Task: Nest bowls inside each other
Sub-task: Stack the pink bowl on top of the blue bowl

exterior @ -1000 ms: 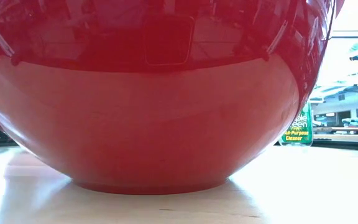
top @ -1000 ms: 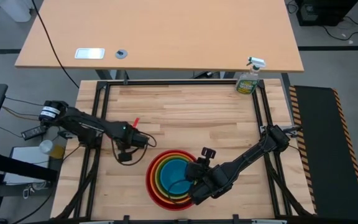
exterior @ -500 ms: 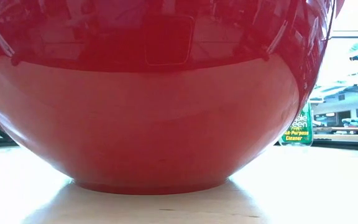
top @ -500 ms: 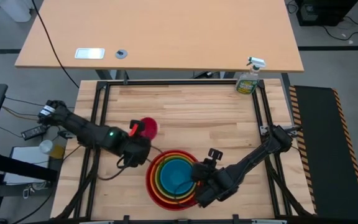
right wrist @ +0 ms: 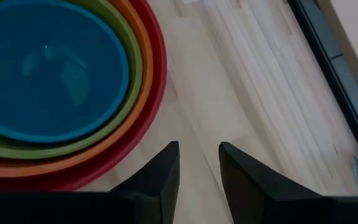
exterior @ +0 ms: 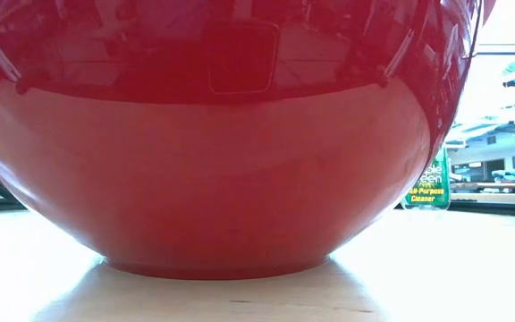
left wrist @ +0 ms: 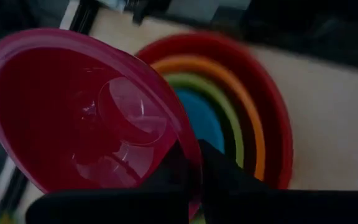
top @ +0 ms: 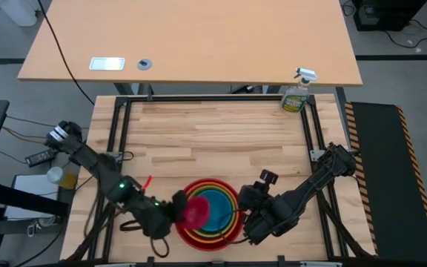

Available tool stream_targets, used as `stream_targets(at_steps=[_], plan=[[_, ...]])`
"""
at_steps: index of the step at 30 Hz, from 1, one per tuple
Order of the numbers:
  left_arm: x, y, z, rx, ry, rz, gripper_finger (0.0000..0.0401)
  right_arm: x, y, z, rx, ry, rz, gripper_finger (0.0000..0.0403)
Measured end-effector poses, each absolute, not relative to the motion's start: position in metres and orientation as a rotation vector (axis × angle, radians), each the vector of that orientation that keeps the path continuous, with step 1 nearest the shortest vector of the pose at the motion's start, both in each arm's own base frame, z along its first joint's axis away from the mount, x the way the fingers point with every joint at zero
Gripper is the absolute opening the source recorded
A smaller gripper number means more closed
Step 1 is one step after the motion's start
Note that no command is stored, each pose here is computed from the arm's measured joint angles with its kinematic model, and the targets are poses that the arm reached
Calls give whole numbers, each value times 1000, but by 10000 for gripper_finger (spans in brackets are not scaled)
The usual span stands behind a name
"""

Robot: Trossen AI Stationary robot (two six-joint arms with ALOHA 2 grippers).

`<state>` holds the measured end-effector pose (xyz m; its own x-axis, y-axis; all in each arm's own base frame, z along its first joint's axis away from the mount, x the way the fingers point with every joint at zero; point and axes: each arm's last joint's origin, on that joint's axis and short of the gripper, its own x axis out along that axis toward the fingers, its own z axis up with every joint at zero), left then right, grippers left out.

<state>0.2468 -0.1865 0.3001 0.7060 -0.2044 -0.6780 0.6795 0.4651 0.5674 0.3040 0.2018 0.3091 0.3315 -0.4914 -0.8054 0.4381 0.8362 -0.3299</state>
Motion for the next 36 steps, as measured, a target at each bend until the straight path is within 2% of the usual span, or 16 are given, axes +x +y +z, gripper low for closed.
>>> stream_targets(at_steps=[4, 10, 17, 21, 26, 32, 36], plan=[[273, -188, 278, 887, 593, -646, 14, 304, 202, 310, -69, 1076, -602, 122], [307, -181, 239, 842, 759, -694, 14, 300, 199, 315, -83, 1076, -583, 122], [329, -174, 219, 821, 828, -697, 14, 292, 193, 313, -64, 1065, -614, 122], [332, -169, 213, 807, 863, -682, 28, 291, 193, 312, -53, 1071, -619, 122], [333, -169, 214, 805, 859, -680, 74, 293, 194, 312, -39, 1060, -613, 122], [332, -169, 218, 777, 854, -664, 172, 294, 195, 312, -20, 1046, -604, 122], [326, -167, 236, 722, 812, -631, 226, 294, 195, 312, -18, 1049, -603, 122]])
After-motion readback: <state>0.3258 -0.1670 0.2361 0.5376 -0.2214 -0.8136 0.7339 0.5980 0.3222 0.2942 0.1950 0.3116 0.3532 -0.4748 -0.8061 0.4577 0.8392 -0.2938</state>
